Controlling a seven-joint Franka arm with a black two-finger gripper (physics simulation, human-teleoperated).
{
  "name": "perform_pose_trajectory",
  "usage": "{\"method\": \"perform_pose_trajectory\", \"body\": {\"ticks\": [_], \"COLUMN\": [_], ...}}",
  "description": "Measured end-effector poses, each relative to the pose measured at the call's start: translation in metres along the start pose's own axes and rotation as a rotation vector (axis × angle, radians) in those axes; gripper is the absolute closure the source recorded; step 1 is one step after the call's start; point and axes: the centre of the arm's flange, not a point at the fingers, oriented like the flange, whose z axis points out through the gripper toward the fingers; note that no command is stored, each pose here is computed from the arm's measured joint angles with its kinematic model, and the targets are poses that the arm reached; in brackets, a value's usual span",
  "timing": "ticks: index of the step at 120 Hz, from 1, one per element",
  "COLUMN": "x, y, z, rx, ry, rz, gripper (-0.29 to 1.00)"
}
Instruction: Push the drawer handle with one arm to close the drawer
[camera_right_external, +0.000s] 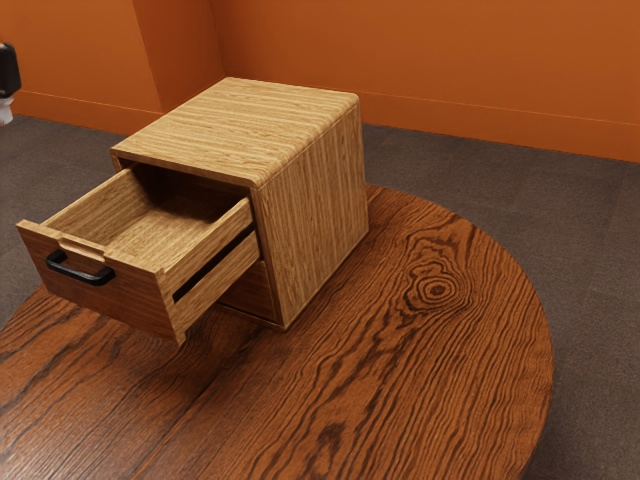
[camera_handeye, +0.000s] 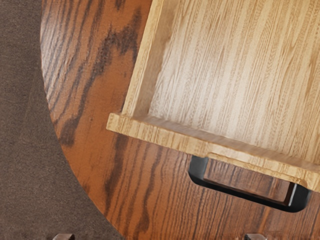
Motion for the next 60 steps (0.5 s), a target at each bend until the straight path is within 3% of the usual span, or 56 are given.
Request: {"method": "perform_pose_trajectory", "body": {"ticks": [23, 60], "x": [-0.006, -0.031], "y": [0.026, 0.03], "z": [0.036, 0.106], "rx": [0.024, 0.005], "ry": [-0.089, -0.165], "rz": [-0.016, -0.036], "gripper": [0.65, 0.76]}}
